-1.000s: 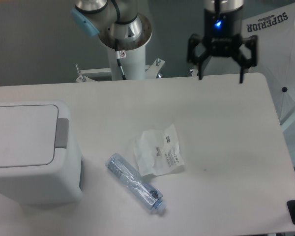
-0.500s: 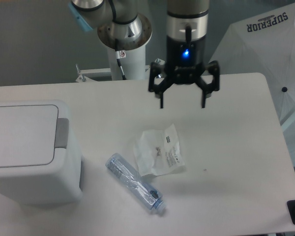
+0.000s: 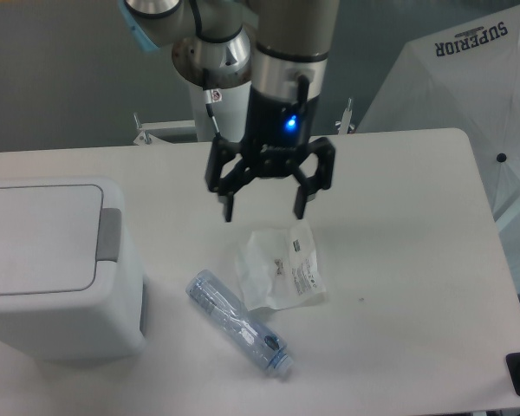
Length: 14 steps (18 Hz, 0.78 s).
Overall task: Open the trash can
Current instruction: 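Move the open gripper across the table to above the trash can lid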
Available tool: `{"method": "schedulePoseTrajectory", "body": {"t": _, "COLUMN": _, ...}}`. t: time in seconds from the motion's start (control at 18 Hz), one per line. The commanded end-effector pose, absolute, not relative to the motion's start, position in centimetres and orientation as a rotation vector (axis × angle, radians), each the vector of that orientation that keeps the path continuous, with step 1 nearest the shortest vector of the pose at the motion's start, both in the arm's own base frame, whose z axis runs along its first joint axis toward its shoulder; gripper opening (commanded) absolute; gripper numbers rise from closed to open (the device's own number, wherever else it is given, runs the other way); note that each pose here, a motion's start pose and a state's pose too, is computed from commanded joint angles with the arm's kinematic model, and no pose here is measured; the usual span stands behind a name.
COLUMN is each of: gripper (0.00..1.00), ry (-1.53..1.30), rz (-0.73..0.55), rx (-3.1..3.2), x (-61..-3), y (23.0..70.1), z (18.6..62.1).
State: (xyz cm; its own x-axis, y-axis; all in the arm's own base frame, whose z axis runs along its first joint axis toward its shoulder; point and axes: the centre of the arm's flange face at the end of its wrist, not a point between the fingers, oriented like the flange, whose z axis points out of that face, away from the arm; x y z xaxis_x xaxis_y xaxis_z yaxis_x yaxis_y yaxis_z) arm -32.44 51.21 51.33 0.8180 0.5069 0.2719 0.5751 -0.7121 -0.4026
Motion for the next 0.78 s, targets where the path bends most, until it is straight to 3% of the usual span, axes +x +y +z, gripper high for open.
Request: {"method": "schedulePoseTrajectory", "body": {"t": 0.78, "gripper": 1.0, "ry": -0.746, "rz": -0.262, "rx": -2.581, "x": -27.5, "y": 54.4, "z": 49.3}}
